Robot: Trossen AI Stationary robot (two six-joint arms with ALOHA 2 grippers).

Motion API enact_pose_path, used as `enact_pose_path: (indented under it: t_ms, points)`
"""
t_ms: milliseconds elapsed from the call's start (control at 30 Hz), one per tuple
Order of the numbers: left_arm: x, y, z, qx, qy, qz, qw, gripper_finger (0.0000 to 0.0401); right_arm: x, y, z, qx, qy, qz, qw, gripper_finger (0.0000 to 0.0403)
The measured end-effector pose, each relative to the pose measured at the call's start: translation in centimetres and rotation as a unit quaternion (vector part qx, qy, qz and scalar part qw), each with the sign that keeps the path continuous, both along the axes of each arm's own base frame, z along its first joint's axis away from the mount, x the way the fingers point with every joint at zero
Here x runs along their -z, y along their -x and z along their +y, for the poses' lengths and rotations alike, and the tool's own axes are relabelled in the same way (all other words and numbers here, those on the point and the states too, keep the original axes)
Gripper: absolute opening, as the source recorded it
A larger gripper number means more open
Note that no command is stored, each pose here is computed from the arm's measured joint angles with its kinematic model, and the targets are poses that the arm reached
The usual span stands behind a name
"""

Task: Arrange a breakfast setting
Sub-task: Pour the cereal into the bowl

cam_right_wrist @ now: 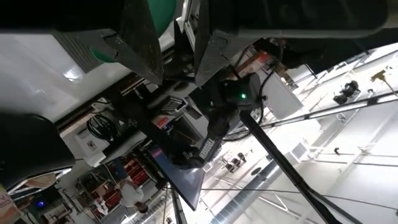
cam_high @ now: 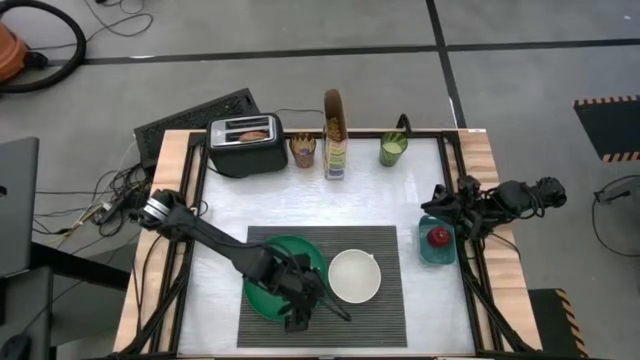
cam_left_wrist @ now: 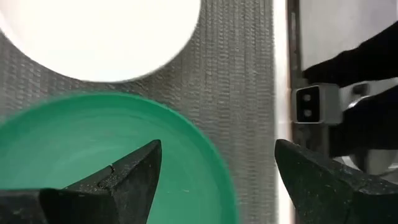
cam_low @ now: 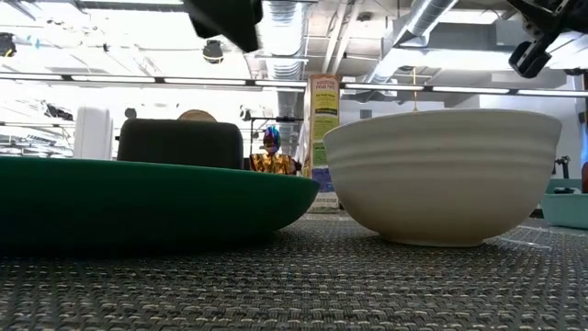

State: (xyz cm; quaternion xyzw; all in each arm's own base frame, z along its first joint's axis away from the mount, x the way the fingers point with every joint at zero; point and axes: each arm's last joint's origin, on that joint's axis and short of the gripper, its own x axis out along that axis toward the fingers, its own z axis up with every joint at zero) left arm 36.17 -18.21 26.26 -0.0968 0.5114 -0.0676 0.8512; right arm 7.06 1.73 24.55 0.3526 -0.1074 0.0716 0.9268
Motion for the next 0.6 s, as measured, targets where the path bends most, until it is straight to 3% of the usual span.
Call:
enact_pose_path:
  t_ms: [400,600]
  points:
    - [0.1,0.2,1.4,-0.001,-0.006,0.038,0.999,0.0304,0.0,0.0,0.1,-0.009,0.005,-0.002,1.0,0.0123]
    - [-0.8,1.3,3.3,0.009,-0.063,0.061,0.996,0.0343,-0.1,0.0,0.0,0.007,0.03,-0.008,0.999,0.0143]
